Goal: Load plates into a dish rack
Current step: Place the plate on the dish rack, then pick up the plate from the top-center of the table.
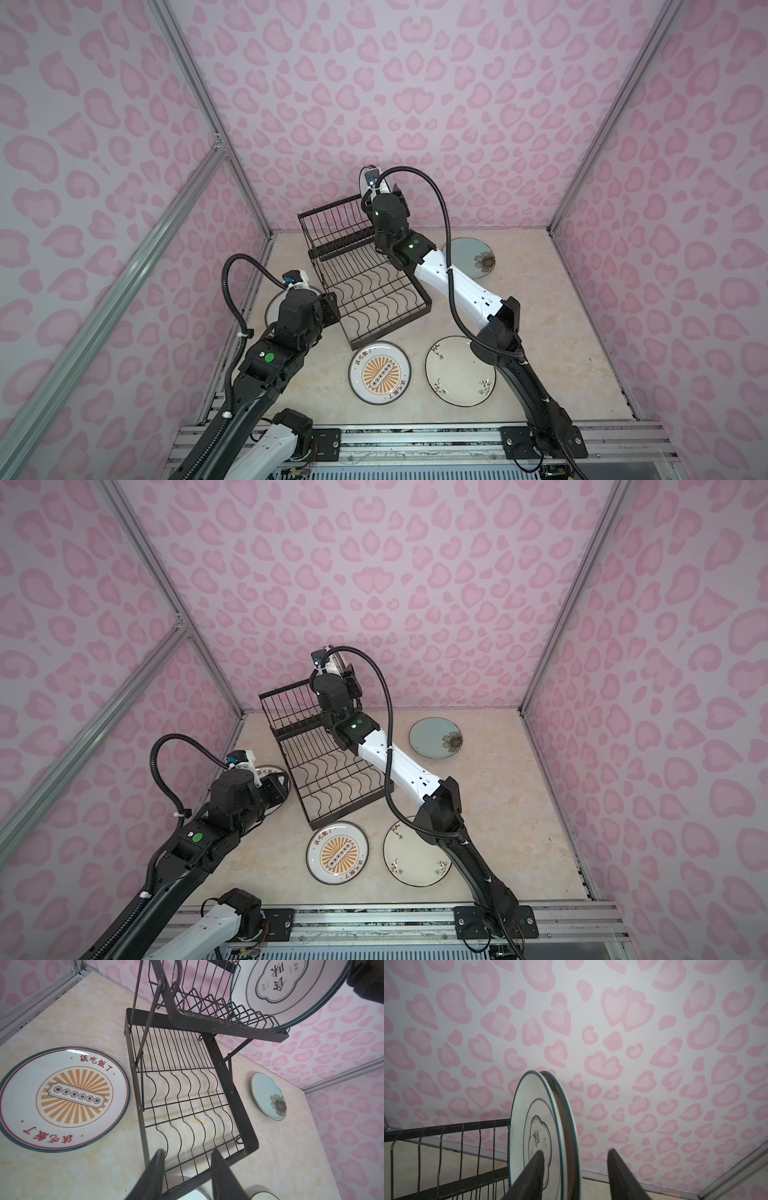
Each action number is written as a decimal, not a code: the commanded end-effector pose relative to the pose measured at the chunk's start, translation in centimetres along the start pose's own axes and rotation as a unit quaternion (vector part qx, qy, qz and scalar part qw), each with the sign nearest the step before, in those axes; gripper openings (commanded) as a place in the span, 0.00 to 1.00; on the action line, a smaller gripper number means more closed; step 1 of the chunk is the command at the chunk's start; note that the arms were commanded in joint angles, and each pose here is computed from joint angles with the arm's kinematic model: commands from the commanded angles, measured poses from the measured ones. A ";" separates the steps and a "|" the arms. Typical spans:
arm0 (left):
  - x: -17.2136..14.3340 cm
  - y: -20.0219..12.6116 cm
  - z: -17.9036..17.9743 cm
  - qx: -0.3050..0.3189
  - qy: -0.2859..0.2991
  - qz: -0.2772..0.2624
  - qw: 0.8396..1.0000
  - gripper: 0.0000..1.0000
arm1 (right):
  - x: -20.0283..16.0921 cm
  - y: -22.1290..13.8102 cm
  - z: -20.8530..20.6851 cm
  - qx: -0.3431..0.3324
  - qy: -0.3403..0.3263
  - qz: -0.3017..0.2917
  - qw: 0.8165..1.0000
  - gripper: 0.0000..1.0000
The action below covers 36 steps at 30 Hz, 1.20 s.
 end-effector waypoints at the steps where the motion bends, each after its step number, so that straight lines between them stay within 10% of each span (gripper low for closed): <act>1: 0.7 -0.3 -0.3 -0.006 -0.002 -0.012 1.000 0.40 | 1.4 -0.9 -0.2 0.002 0.011 -0.014 1.000 0.49; 20: 3.0 -1.1 -1.1 -0.011 -0.003 -0.032 0.999 0.39 | 6.4 -7.3 -7.8 0.077 0.082 -0.015 0.994 0.48; 36: 3.9 1.7 -5.7 -0.104 0.031 0.003 0.994 0.40 | -10.1 -9.7 -26.3 0.027 0.238 0.166 0.957 0.48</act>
Point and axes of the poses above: each gripper's point midway between its finger pads, its own y axis out along the fingers, its own z axis along the line the jaws close on, x = y × z, the point moved 2 cm from there along -y, back along the fingers, and after that the axes turned 12 degrees about y, right-handed, at the moved point
